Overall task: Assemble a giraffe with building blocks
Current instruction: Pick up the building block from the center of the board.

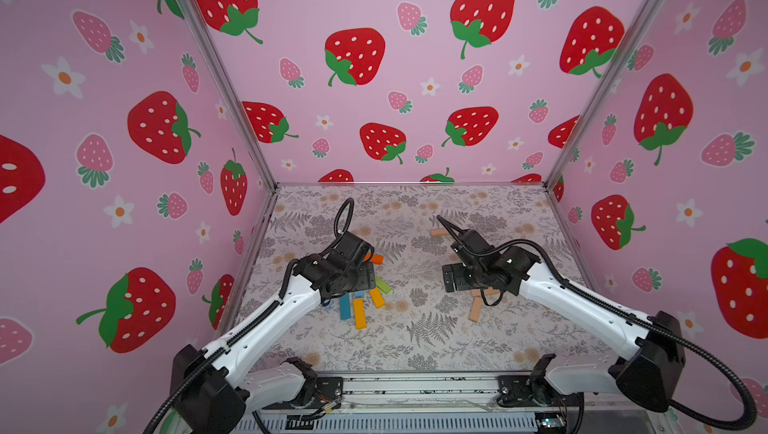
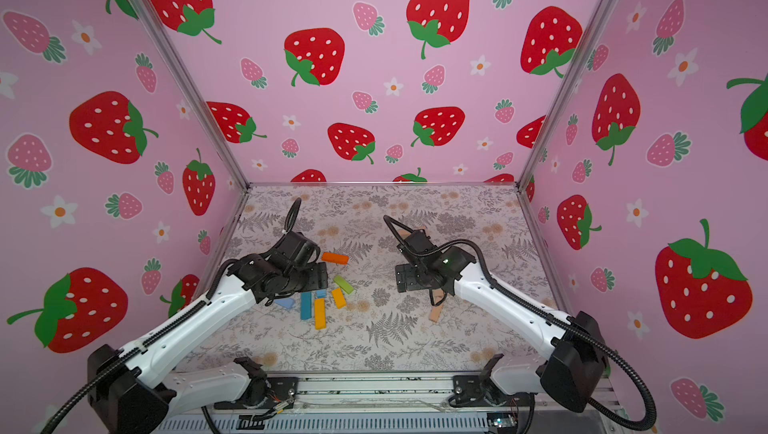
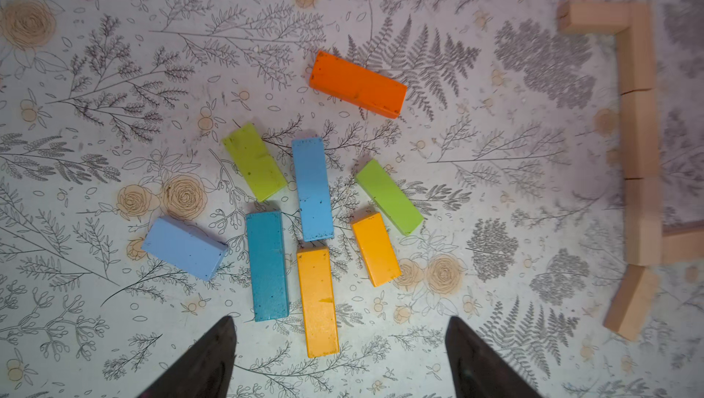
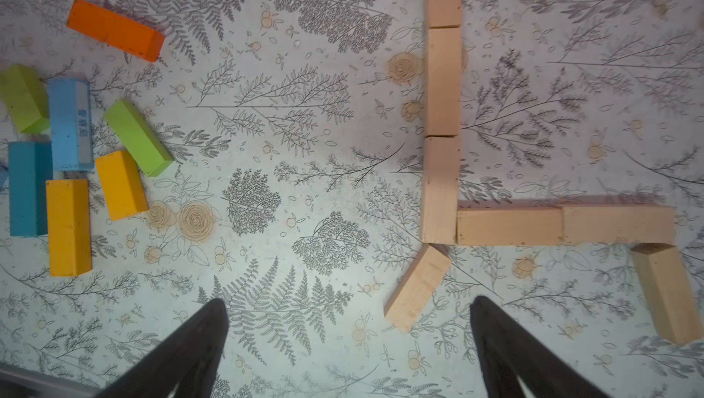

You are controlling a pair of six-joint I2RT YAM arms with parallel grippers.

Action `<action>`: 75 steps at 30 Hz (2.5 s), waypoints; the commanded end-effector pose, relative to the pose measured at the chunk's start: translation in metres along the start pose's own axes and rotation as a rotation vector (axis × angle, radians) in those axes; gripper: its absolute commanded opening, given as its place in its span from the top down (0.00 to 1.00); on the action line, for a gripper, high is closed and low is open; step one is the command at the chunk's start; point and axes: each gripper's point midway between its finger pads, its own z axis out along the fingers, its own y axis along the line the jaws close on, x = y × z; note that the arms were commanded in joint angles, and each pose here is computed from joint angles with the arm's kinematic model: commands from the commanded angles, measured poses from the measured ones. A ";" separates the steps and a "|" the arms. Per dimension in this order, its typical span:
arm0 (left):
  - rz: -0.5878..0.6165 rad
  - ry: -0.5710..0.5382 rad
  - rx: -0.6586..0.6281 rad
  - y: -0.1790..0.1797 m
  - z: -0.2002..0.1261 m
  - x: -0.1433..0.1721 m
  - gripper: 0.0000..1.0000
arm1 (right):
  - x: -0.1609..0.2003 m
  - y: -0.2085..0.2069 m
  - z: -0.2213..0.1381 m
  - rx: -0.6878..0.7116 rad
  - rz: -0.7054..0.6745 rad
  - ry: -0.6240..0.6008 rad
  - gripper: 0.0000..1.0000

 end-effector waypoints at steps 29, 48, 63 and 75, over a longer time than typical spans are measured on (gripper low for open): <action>-0.335 0.148 -0.096 0.058 0.096 -0.035 0.24 | 0.019 0.028 0.013 -0.043 -0.033 -0.020 0.02; -0.378 0.215 -0.140 0.071 0.142 -0.026 0.39 | 0.021 0.025 0.013 -0.033 -0.045 -0.019 0.03; -0.315 0.208 -0.148 0.073 0.130 -0.032 0.69 | 0.017 0.026 0.014 -0.026 -0.050 -0.022 0.05; -0.051 0.064 -0.025 0.033 0.081 -0.131 0.82 | 0.005 0.011 -0.006 -0.017 -0.018 -0.100 0.07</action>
